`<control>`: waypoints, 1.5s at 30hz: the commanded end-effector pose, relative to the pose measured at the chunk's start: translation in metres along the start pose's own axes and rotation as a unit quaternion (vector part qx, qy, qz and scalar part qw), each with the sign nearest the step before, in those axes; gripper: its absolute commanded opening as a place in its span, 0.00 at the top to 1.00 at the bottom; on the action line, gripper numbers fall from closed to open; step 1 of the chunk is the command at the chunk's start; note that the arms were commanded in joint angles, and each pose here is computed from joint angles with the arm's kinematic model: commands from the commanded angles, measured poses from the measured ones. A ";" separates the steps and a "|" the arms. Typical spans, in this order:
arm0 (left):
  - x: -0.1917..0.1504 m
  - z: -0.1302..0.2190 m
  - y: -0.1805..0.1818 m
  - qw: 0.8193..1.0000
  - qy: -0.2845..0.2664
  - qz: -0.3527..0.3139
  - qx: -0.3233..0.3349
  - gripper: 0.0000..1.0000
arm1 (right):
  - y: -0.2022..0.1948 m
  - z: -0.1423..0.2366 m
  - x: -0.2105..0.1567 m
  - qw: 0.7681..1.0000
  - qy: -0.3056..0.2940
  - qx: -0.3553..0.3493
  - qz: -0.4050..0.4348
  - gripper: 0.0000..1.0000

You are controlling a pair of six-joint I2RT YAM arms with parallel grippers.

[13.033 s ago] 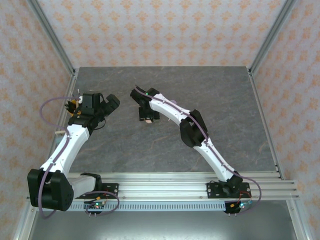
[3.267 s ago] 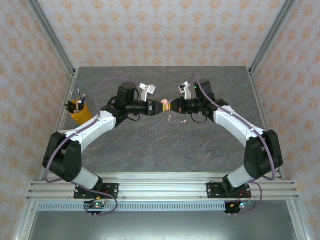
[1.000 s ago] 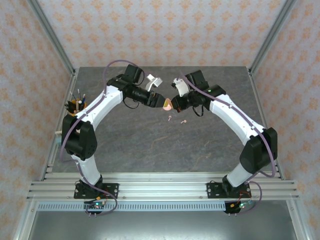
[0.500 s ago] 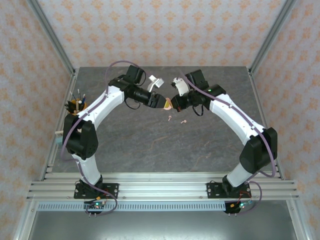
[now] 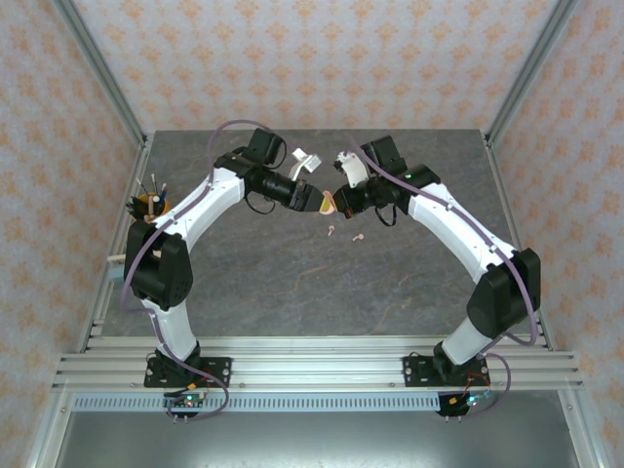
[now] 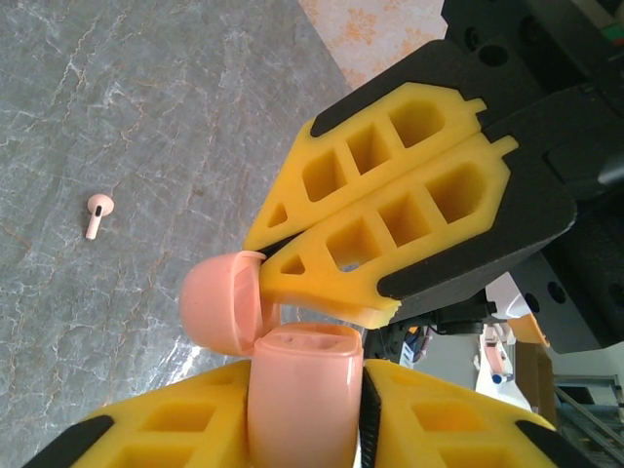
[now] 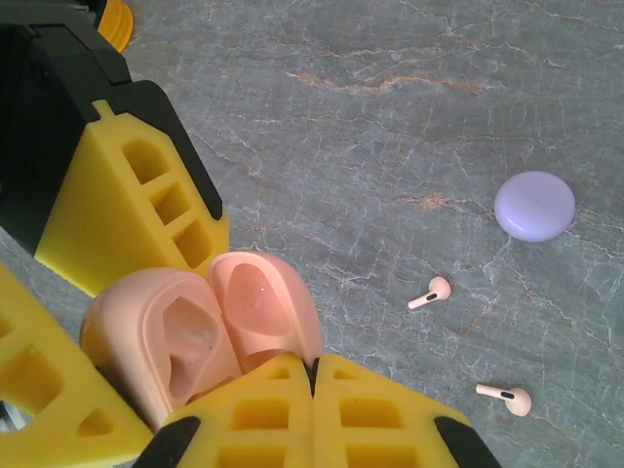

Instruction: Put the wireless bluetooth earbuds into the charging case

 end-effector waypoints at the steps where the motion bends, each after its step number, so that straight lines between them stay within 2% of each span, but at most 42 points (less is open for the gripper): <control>1: -0.001 -0.004 -0.002 1.000 0.005 -0.003 -0.014 0.70 | 0.000 0.004 0.008 1.000 -0.005 -0.010 0.016 1.00; 13: -0.001 -0.004 -0.001 1.000 0.005 0.000 -0.011 0.86 | -0.002 0.005 0.010 1.000 -0.010 -0.018 0.014 1.00; 15: -0.001 -0.003 -0.001 1.000 0.004 -0.001 -0.009 0.91 | -0.002 0.007 0.011 1.000 -0.012 -0.021 0.014 1.00; 17: -0.001 -0.003 -0.001 1.000 0.003 -0.002 -0.006 1.00 | -0.004 0.009 0.013 0.999 -0.015 -0.029 0.010 1.00; 18: 0.000 -0.003 -0.001 1.000 0.002 -0.003 -0.004 1.00 | -0.005 0.011 0.014 0.999 -0.019 -0.035 0.006 0.94; 20: -0.001 -0.002 -0.001 1.000 0.003 -0.008 -0.001 1.00 | -0.007 0.018 0.018 0.999 -0.029 -0.044 -0.003 0.75; 22: -0.001 -0.001 0.000 1.000 0.001 -0.013 0.008 1.00 | -0.008 0.029 0.021 0.998 -0.040 -0.051 -0.014 0.66; 27: 0.002 0.001 0.004 0.999 -0.018 -0.024 0.034 1.00 | -0.015 0.065 0.021 0.993 -0.071 -0.078 -0.052 0.59; 31: 0.007 0.007 0.008 0.993 -0.071 -0.057 0.068 1.00 | -0.021 0.086 0.010 0.985 -0.080 -0.118 -0.094 0.56; 34: 0.009 0.014 0.011 0.976 -0.133 -0.127 0.118 1.00 | -0.027 0.097 -0.001 0.976 -0.081 -0.152 -0.134 0.55; 36: 0.010 0.018 0.008 0.956 -0.175 -0.176 0.154 1.00 | -0.030 0.102 -0.009 0.967 -0.083 -0.177 -0.164 0.55; 38: 0.008 0.017 0.007 0.941 -0.206 -0.198 0.181 1.00 | -0.033 0.105 -0.015 0.958 -0.089 -0.192 -0.192 0.55; 41: 0.006 0.014 -0.001 0.928 -0.247 -0.219 0.175 1.00 | -0.034 0.105 -0.024 0.948 -0.099 -0.201 -0.225 0.55; 45: -0.005 0.015 -0.018 0.880 -0.352 -0.283 0.148 1.00 | -0.041 0.095 -0.038 0.934 -0.102 -0.215 -0.266 0.55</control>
Point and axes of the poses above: each hand's point on the last joint's axis, 136 mm out from that joint toward the fingers, its own z axis back along the fingers, its own y axis along the line the jaws close on, x = y × z, the point moved 4 cm from there along z, back along the fingers, and after that the axes turned 11 degrees about z, right-handed, at the moved point
